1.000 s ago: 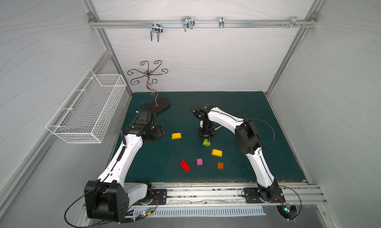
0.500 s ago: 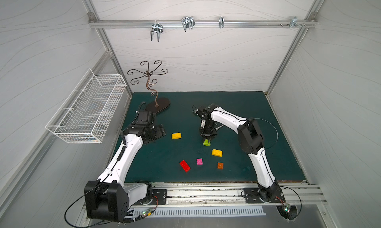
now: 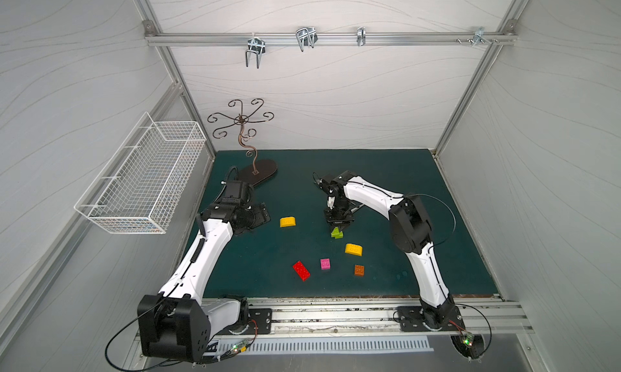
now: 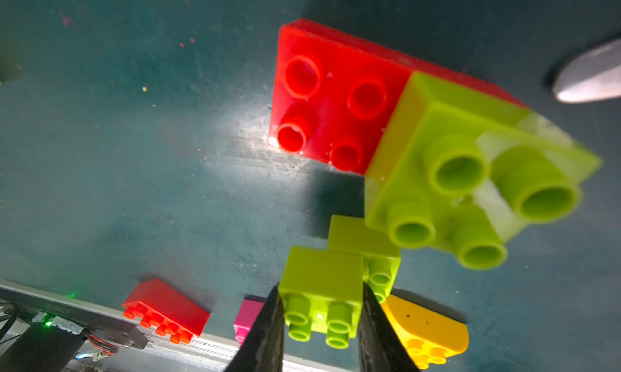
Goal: Assemble the letter s with lego
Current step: Assemble the lego brick with the lego brick.
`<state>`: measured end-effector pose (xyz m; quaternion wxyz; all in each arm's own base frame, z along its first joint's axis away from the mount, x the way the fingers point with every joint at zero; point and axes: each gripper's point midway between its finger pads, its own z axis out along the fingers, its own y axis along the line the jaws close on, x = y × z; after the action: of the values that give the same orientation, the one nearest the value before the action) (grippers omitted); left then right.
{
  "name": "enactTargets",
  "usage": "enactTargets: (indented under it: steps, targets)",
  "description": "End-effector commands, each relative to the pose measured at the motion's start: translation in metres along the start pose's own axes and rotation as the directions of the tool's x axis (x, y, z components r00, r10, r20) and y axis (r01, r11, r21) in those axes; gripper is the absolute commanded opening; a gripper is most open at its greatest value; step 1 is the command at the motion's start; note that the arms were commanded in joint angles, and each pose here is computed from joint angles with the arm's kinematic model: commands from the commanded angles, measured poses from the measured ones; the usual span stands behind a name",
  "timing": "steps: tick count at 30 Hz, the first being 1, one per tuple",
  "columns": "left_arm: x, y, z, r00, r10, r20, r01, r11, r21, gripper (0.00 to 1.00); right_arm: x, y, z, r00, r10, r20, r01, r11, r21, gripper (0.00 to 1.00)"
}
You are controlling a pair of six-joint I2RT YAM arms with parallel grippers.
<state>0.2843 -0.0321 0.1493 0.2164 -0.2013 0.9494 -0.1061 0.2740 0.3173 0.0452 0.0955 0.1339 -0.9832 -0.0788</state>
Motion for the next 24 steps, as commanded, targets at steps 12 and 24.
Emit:
enactTargets:
  steps: [12,24]
  targets:
    - [-0.009,-0.001,-0.004,0.999,-0.001,0.045,0.001,1.0,0.012,0.88,-0.005,-0.018,0.008,1.0,0.015,-0.023,-0.013,0.996,0.086,0.23]
    - [-0.01,-0.001,-0.004,0.999,-0.002,0.048,0.001,1.0,0.013,0.88,-0.008,-0.003,-0.011,1.0,-0.013,0.009,0.013,0.999,0.03,0.43]
